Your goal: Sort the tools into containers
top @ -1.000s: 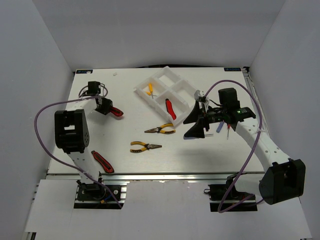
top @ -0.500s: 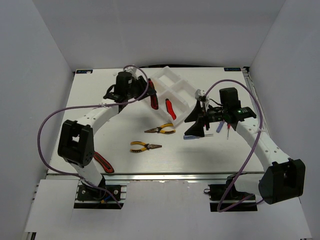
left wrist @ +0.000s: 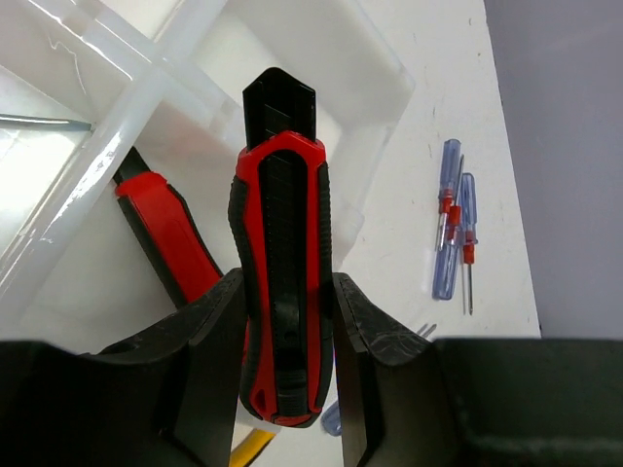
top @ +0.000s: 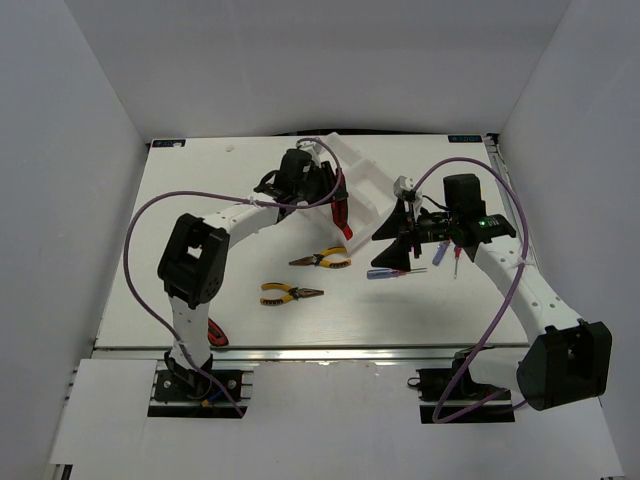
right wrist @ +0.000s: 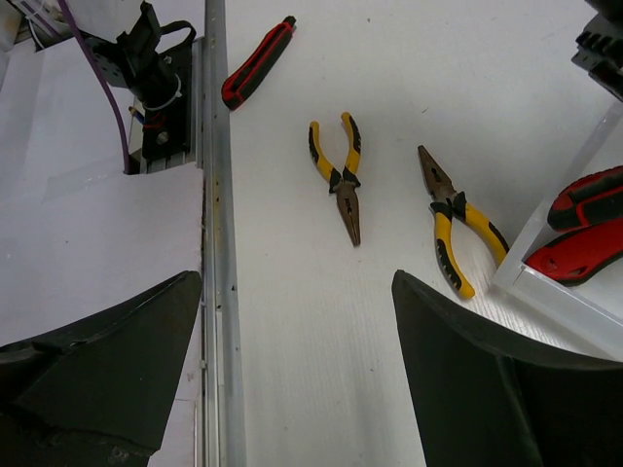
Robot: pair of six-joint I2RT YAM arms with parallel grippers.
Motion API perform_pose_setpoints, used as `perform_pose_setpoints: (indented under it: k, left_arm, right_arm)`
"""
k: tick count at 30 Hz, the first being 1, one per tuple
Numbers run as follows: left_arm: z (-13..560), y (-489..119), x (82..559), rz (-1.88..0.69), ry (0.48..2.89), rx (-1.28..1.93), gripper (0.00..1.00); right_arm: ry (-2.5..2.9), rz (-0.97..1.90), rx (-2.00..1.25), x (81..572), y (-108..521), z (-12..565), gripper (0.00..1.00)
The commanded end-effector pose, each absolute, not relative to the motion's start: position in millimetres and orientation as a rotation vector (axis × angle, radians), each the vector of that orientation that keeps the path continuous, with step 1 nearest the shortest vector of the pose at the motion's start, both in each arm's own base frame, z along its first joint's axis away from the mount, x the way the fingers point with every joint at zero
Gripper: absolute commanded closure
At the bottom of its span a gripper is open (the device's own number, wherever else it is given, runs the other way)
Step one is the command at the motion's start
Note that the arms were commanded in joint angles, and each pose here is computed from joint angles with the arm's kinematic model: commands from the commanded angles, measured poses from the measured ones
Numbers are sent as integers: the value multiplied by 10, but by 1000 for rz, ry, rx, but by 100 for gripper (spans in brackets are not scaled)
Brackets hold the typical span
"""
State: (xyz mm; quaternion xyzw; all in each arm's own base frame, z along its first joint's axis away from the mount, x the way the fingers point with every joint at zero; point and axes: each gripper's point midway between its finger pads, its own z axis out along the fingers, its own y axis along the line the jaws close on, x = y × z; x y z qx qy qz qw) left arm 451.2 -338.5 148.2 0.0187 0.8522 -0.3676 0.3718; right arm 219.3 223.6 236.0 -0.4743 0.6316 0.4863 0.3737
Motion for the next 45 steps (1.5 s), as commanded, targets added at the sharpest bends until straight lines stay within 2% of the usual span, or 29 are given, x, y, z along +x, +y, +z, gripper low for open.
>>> perform_pose_setpoints:
  k: [1, 5, 9, 12, 13, 16, 17, 20, 23, 24, 29, 33, 37, 38, 39, 40, 45]
  left_arm:
    - [1841, -3463, 4713, -956, 2057, 19, 100]
    - [1741, -3501, 4778, -933, 2061, -18, 99]
    - [1630, -3507, 4830, -891, 2083, -44, 92]
    - [1578, -3522, 4856, -879, 2095, -57, 78]
    - [1581, -3521, 4869, -875, 2094, -60, 70]
    - [1617, -3529, 4876, -871, 2093, -58, 59]
    - [1671, -3528, 4887, -870, 2083, -56, 52]
    - [1721, -3481, 4868, -838, 2089, -52, 43]
    - [1847, -3403, 4856, -803, 2074, -46, 41]
    - [1878, -3388, 4833, -796, 2074, -43, 37]
    - [1932, -3332, 4770, -779, 2082, -26, 36]
    - [2174, -3107, 4598, -693, 2068, 20, 42]
    - [2513, -2513, 4334, -492, 1994, 27, 74]
    - [2604, -2300, 4126, -469, 1964, 13, 89]
    - [2639, -2124, 4046, -431, 1947, -10, 94]
    - [2675, -1923, 3973, -364, 1923, -30, 98]
    - [2900, -1053, 3325, -208, 1763, -150, 100]
  right_arm:
    - [1565, 1230, -1237, 2198, 2234, 2415, 14]
    - [1566, 1231, -1237, 2202, 2235, 2407, 14]
    - [1568, 1232, -1238, 2199, 2234, 2404, 14]
    - [1568, 1234, -1238, 2195, 2234, 2408, 14]
    - [1568, 1234, -1238, 2195, 2234, 2408, 14]
    - [1571, 1236, -1237, 2198, 2235, 2399, 14]
    - [1572, 1235, -1236, 2201, 2231, 2399, 14]
    - [1580, 1238, -1234, 2207, 2232, 2379, 14]
    - [1581, 1240, -1235, 2205, 2235, 2379, 14]
    - [1583, 1242, -1235, 2205, 2235, 2374, 14]
    - [1596, 1238, -1232, 2219, 2233, 2347, 14]
    - [1608, 1209, -1233, 2249, 2260, 2306, 14]
    - [1623, 1128, -1349, 2069, 2650, 2142, 17]
    - [1680, 1067, -1352, 2103, 2731, 2023, 18]
    - [1674, 1083, -1412, 1953, 2908, 1956, 21]
    - [1684, 1036, -1416, 2003, 3000, 1946, 24]
    - [1858, 1029, -1539, 1895, 3637, 1541, 52]
